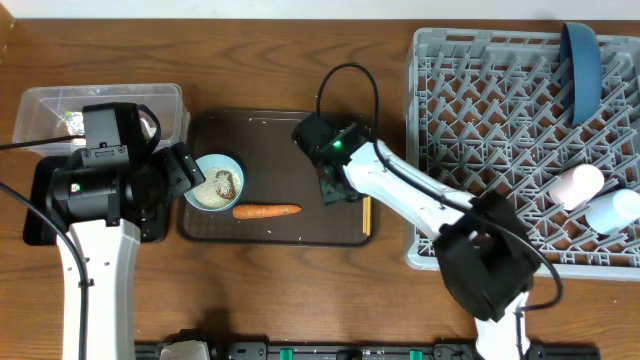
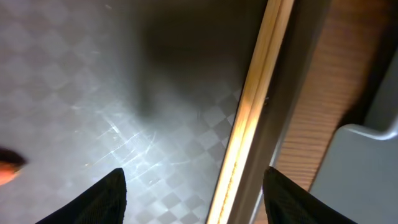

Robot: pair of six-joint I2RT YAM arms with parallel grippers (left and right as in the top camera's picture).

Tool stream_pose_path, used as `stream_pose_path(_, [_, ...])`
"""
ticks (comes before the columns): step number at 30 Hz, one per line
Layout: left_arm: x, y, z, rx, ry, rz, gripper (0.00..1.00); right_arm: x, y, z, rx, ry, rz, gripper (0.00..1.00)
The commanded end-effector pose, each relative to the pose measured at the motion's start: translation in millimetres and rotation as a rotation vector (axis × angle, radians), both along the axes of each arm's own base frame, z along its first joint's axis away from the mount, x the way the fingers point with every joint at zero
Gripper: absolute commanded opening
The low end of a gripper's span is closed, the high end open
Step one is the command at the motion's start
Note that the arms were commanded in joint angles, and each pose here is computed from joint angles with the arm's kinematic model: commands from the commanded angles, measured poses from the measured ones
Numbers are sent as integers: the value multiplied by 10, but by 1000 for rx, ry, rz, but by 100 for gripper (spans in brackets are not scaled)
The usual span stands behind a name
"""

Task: Sort waste into correct bins and load items into the dishwasher rack
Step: 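Grasp a wooden chopstick on the tray's right edge with the right gripper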

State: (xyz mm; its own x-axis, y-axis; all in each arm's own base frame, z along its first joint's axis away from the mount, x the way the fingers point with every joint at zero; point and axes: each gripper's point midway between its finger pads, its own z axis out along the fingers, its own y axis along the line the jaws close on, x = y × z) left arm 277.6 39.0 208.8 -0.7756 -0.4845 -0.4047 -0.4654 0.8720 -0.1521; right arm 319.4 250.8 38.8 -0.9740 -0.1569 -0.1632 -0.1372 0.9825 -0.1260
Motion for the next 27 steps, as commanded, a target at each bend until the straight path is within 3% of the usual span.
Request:
stream_pose_path(1, [-21, 38, -30, 7, 12, 24, 89, -54, 28, -136, -12, 23, -40, 62])
stream_pose_path(15, [-22, 38, -31, 7, 12, 24, 89, -201, -75, -390, -40, 74, -200, 64])
stream_pose_path(17, [-22, 38, -31, 7, 12, 24, 89, -244, -90, -444, -34, 84, -233, 67])
stream_pose_path(27, [-38, 35, -38, 6, 19, 24, 89, -298, 83, -528, 60, 128, -231, 67])
